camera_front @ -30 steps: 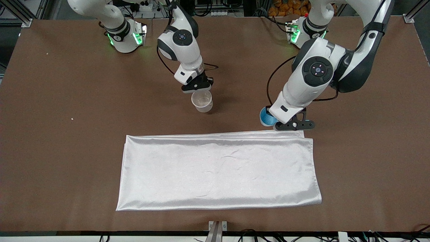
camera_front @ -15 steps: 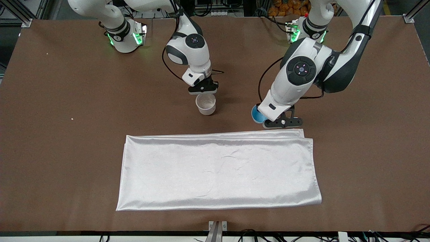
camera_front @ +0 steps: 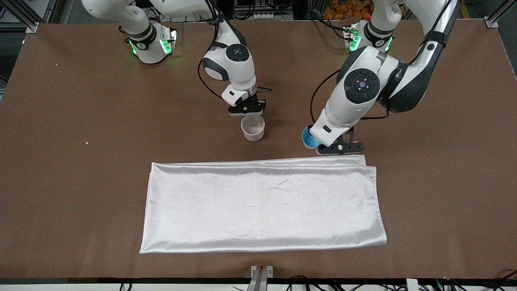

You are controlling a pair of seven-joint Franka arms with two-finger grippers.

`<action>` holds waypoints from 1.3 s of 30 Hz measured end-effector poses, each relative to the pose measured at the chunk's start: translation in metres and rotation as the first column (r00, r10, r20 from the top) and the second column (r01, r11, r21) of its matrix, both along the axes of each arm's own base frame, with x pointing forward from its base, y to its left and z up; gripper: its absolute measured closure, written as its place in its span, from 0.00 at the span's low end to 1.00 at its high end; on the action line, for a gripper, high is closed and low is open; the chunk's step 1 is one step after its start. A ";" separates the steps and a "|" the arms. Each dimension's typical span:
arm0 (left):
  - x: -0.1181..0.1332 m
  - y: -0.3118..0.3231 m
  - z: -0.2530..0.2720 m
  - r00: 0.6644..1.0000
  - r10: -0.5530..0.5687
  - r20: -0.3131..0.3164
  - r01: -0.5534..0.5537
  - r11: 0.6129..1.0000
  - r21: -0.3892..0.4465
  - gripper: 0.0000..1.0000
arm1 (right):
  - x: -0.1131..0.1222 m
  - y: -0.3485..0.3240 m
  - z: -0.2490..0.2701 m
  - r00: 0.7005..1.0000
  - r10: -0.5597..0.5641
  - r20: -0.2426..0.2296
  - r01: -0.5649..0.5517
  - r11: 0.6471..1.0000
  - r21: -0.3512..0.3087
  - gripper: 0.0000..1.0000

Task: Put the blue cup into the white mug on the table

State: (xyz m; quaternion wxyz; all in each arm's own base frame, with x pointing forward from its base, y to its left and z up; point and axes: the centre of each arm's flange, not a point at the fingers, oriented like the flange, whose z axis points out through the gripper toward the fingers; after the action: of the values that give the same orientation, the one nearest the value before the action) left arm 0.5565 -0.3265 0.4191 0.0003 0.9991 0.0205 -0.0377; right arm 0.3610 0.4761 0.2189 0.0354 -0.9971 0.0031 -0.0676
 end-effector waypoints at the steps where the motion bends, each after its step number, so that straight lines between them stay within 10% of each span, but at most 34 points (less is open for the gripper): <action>1: 0.000 0.000 0.000 1.000 0.002 0.000 -0.002 1.000 0.000 0.96 | 0.001 0.000 0.001 1.000 -0.001 0.001 0.001 1.000 0.001 0.40; 9: 0.001 -0.002 0.004 1.000 0.030 0.009 -0.030 1.000 -0.004 0.96 | 0.011 0.005 0.022 1.000 -0.011 0.021 0.010 1.000 0.014 0.01; 22: -0.020 -0.040 0.010 0.997 0.073 0.017 -0.073 0.997 -0.006 0.96 | 0.069 -0.009 0.117 0.999 -0.033 0.016 0.035 0.995 -0.092 0.00; 39: -0.056 -0.106 -0.017 0.988 0.157 0.012 -0.157 0.987 -0.028 0.96 | 0.159 -0.122 0.118 0.994 0.075 -0.075 -0.089 0.975 -0.202 0.00</action>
State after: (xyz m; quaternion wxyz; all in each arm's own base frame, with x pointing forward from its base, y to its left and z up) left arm 0.5010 -0.4323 0.4023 0.0168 0.9945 0.0985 -0.0309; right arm 0.5202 0.3544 0.3367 -0.0650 -0.9964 -0.0438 -0.0325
